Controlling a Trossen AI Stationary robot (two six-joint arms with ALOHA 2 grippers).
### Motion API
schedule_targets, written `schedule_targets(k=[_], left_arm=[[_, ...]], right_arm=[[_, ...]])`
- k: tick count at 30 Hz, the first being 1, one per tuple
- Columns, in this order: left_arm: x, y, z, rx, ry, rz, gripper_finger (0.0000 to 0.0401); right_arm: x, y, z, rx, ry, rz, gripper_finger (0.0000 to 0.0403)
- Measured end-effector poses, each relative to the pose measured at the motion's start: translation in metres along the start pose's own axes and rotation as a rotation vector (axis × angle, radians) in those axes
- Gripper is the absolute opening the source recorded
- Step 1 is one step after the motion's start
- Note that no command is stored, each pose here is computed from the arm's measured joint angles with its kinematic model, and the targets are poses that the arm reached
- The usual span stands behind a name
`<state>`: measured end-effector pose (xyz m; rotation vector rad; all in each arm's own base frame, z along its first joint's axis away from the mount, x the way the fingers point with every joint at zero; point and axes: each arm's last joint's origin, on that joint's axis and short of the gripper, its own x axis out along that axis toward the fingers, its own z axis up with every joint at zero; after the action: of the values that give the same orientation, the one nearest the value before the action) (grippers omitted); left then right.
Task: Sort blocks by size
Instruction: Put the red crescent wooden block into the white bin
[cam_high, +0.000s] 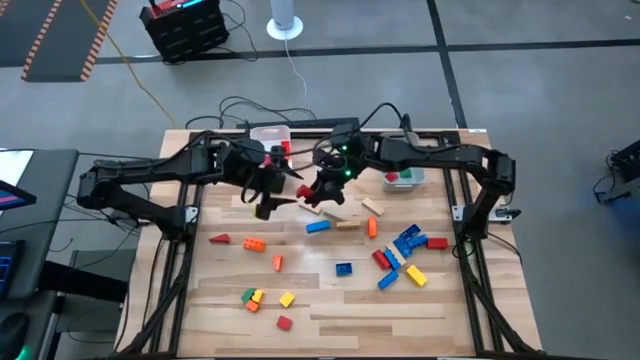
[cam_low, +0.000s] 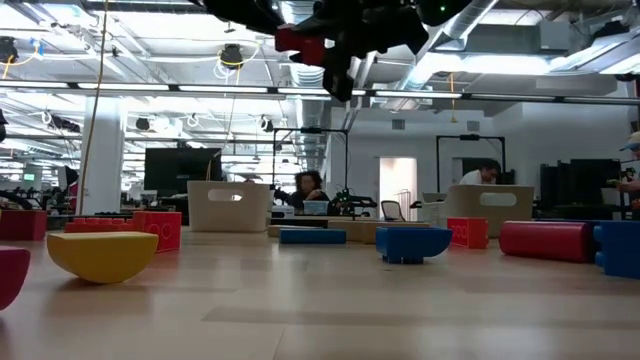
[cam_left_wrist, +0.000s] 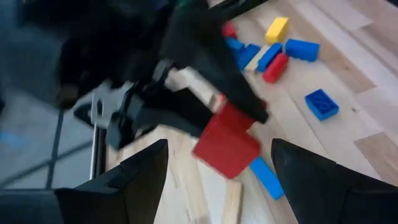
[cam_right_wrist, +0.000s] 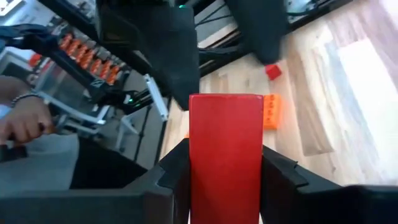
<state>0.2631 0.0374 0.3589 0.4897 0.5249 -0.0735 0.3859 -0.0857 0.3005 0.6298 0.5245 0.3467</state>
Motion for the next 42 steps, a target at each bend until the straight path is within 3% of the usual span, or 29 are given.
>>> schedule_targets(k=[4, 11, 21, 33, 36, 42], left_arm=[[0.0, -0.003, 0.004, 0.072, -0.028, 0.001, 0.0266], [0.0, -0.002, 0.011, 0.09, -0.087, 0.019, 0.0253], [0.031, -0.008, 0.017, -0.01, -0.154, -0.04, 0.0228], [0.033, -0.013, 0.022, 0.058, -0.171, -0.026, 0.0125], [0.033, -0.013, 0.021, 0.053, -0.162, -0.031, 0.0125], [0.024, -0.012, 0.016, -0.012, -0.114, -0.052, 0.0125]], right_arm=[[-0.001, 0.0, 0.0, 0.003, 0.015, 0.044, 0.0157], [-0.003, 0.001, 0.001, 0.003, 0.047, 0.138, 0.0157], [-0.007, 0.003, 0.002, -0.002, 0.082, 0.26, 0.0157], [-0.009, 0.001, 0.003, 0.018, 0.095, 0.291, 0.0158], [-0.008, 0.001, 0.004, 0.034, 0.076, 0.251, 0.017], [-0.014, -0.006, 0.008, 0.057, 0.042, 0.202, 0.0231]])
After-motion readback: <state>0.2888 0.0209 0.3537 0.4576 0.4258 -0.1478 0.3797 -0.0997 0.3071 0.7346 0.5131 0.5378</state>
